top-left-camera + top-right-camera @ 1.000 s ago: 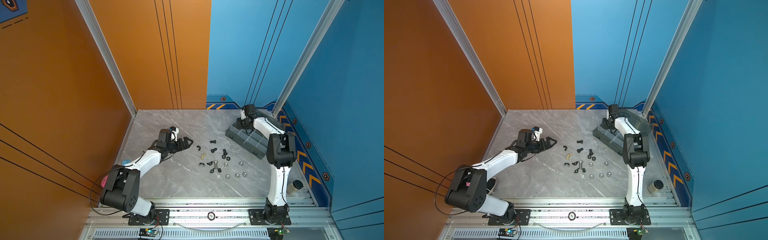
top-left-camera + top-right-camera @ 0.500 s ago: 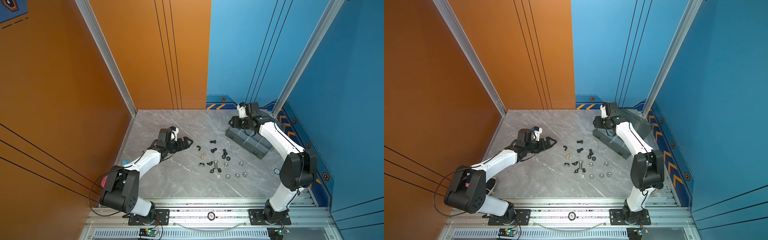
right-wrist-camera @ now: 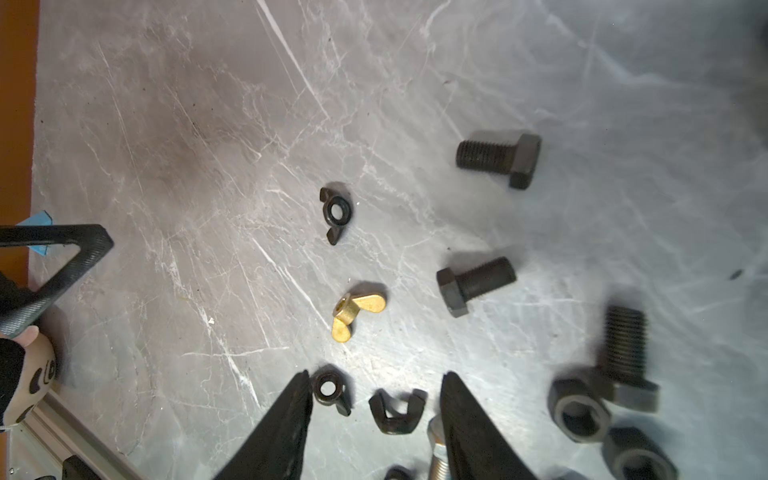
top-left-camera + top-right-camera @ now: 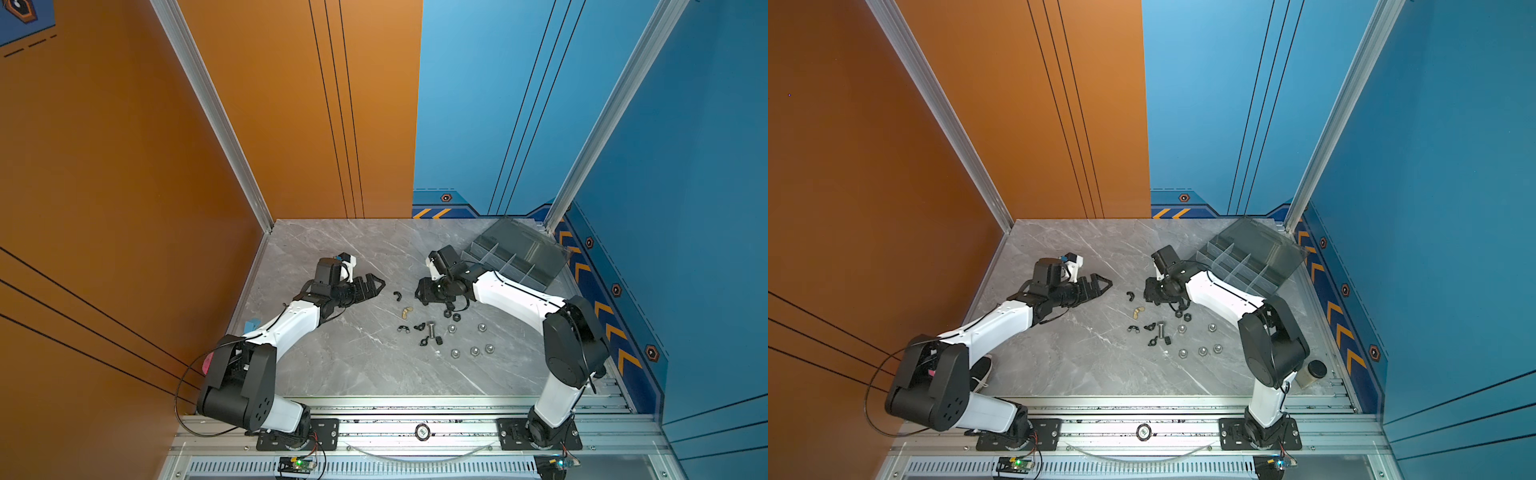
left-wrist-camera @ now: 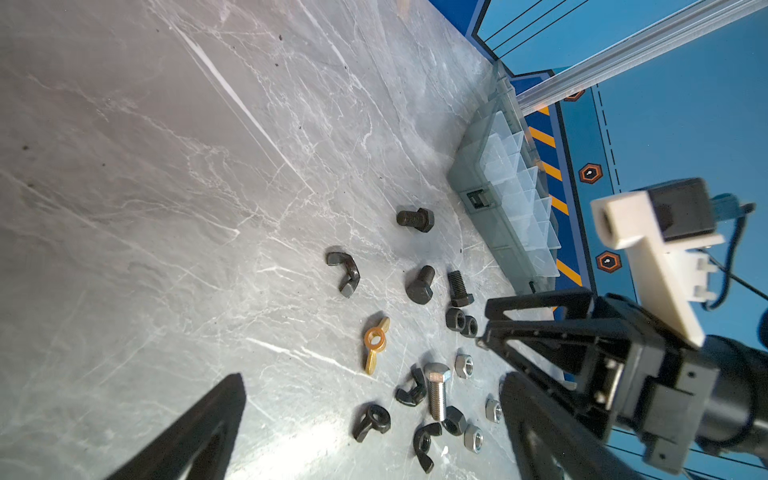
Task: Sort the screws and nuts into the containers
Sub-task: 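Move the right gripper back over a second brass wing nut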
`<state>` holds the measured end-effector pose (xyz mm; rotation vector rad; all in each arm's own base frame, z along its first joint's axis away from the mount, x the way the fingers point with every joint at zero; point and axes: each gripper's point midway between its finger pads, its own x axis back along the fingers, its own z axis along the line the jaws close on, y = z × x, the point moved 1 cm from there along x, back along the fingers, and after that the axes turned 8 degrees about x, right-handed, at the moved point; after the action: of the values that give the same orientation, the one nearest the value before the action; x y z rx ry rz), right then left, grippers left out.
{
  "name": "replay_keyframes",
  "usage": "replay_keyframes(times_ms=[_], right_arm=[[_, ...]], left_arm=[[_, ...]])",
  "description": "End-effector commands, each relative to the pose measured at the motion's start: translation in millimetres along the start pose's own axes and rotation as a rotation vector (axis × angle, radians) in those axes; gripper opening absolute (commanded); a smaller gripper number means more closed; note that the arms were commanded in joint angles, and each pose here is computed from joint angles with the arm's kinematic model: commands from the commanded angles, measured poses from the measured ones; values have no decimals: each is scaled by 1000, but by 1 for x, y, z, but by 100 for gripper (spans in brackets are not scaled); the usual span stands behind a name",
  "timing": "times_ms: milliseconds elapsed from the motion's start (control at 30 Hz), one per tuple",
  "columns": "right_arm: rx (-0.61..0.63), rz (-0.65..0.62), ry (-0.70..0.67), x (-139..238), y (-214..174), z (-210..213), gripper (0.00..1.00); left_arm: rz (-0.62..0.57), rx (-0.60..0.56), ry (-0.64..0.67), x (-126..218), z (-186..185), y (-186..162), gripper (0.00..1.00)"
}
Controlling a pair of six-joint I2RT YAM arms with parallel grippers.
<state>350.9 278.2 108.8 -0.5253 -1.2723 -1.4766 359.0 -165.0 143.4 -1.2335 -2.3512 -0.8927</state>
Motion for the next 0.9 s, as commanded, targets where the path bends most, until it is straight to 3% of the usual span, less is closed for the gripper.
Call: replay_keyframes(times_ms=[0, 367, 600, 867], right_arm=[[-70, -4, -29, -12, -3, 5, 53], [-219, 26, -41, -35, -18, 39, 54], [-321, 12, -81, -44, -20, 31, 54], [-356, 21, -80, -59, -20, 33, 54]], left_arm=[[3, 7, -2, 9, 5, -4, 98], [3, 18, -6, 17, 15, -5, 98], [9, 26, -16, 19, 19, -6, 98], [12, 27, -21, 21, 22, -5, 98]])
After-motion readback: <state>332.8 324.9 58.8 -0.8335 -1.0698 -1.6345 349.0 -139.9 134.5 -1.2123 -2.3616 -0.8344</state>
